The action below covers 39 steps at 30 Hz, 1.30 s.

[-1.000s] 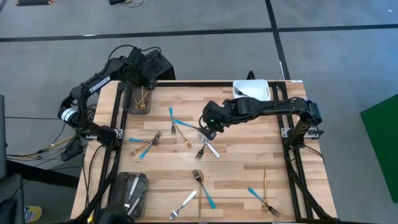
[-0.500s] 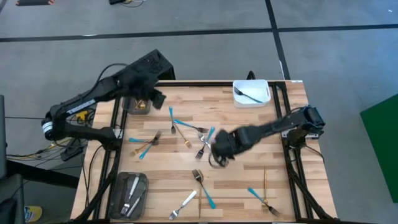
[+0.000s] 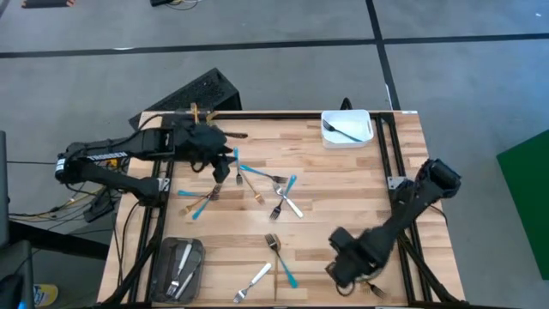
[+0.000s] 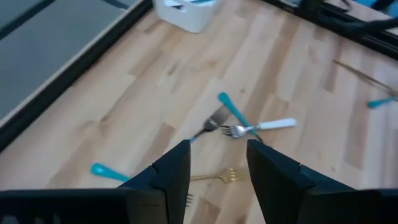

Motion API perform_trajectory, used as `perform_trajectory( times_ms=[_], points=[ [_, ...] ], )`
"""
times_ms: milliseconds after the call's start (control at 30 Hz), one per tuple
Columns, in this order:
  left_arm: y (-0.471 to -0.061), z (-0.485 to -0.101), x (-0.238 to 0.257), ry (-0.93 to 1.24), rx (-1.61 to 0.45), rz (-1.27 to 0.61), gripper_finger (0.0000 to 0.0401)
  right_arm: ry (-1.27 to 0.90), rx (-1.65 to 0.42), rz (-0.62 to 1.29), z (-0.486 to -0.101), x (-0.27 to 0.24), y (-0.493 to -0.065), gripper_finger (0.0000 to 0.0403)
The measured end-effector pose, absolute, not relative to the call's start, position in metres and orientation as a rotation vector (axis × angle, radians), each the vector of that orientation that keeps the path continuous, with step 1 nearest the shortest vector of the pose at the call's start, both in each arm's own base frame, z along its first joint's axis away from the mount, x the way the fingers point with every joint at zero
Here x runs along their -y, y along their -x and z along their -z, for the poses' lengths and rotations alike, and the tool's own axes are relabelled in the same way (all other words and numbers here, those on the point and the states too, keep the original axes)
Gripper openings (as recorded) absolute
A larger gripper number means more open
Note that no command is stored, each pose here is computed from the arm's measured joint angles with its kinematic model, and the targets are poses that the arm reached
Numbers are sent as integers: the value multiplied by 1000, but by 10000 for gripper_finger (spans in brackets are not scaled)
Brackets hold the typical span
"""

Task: Sort silverware by color (type)
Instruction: Put the blue fork into the white bin

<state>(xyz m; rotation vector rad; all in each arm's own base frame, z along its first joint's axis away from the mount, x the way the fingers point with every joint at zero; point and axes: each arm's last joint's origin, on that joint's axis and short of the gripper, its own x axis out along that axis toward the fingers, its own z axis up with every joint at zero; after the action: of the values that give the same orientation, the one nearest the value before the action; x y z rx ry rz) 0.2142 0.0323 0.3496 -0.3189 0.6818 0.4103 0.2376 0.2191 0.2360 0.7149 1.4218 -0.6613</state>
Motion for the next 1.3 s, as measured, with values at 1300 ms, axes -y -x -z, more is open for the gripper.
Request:
perform_trajectory(
  times_ms=[1300],
  points=[
    [-225, -355, -13, 334, -595, -322, 144, -753, -1683, 532, -139, -255, -205, 143]
  ],
)
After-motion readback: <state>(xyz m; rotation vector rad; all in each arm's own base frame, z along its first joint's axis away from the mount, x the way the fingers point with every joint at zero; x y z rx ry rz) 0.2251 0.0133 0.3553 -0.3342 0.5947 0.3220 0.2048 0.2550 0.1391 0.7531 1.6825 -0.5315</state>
